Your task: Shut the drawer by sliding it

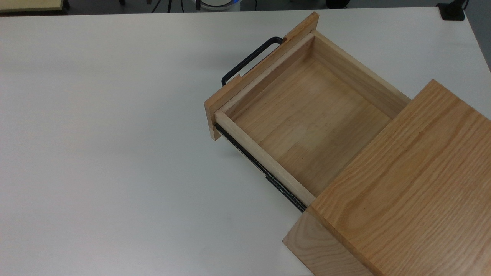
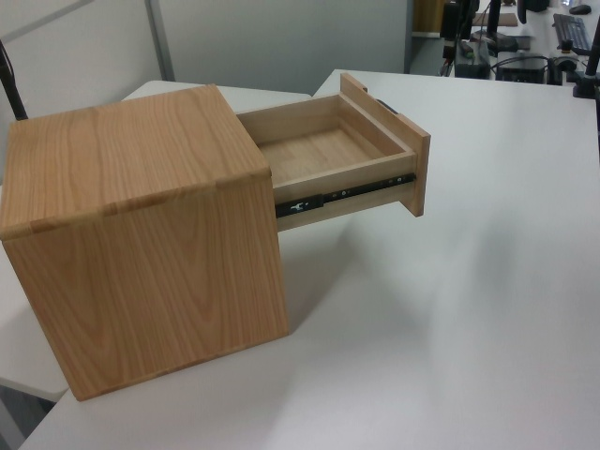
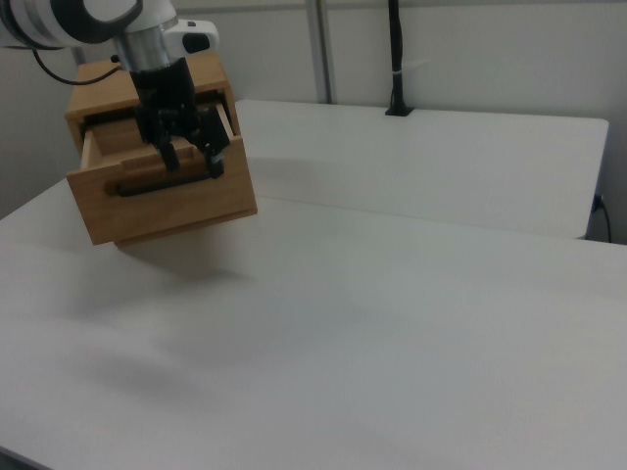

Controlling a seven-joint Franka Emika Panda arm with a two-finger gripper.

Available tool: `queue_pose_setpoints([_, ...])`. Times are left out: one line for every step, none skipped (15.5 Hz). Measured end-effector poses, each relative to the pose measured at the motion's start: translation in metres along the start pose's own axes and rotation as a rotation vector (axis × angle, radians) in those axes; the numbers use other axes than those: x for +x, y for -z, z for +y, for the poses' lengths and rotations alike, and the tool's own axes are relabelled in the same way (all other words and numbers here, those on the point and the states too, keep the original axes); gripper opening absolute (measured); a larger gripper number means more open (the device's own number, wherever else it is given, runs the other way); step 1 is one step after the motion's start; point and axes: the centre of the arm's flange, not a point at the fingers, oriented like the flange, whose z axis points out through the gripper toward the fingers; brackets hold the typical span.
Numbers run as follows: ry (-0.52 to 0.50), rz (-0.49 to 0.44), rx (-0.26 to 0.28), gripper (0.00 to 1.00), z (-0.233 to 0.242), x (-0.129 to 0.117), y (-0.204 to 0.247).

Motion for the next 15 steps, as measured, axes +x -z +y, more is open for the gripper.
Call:
queue_pose_setpoints([0.001, 0.0, 0.0, 1.0, 0.0, 0.0, 0.0])
queue_pose_setpoints([0.002, -0.001, 0.0, 1.0, 0.0, 0.0, -0.001])
queue_pose_setpoints([0.005, -0.003, 0.0, 1.0, 0.0, 0.0, -0.001])
queue_pose_setpoints([0.015, -0.005, 0.0, 1.0, 0.0, 0.0, -0.002])
queue_pose_setpoints([0.037, -0.007, 0.0, 1.0, 0.0, 0.0, -0.003])
queue_pose_setpoints([0.071, -0.009, 0.0, 1.0, 0.0, 0.0, -0.004])
queue_pose_setpoints([0.117, -0.012, 0.0, 1.0, -0.001, 0.0, -0.006])
queue_pose_setpoints([0.167, -0.016, 0.0, 1.0, -0.001, 0.001, -0.008])
queue_pose_setpoints([0.21, -0.021, 0.001, 1.0, -0.001, 0.001, -0.01])
queue_pose_setpoints([0.237, -0.026, 0.002, 1.0, -0.001, 0.001, -0.013])
queue_pose_setpoints([0.252, -0.034, 0.002, 0.99, -0.003, 0.003, -0.018])
queue_pose_setpoints([0.261, -0.047, 0.003, 0.98, -0.008, 0.006, -0.025])
queue_pose_setpoints([0.272, -0.065, 0.004, 0.96, -0.017, 0.01, -0.035])
queue_pose_setpoints([0.273, -0.07, 0.003, 0.85, -0.03, 0.016, -0.046])
queue_pose_setpoints([0.245, -0.062, -0.001, 0.77, -0.047, 0.023, -0.055])
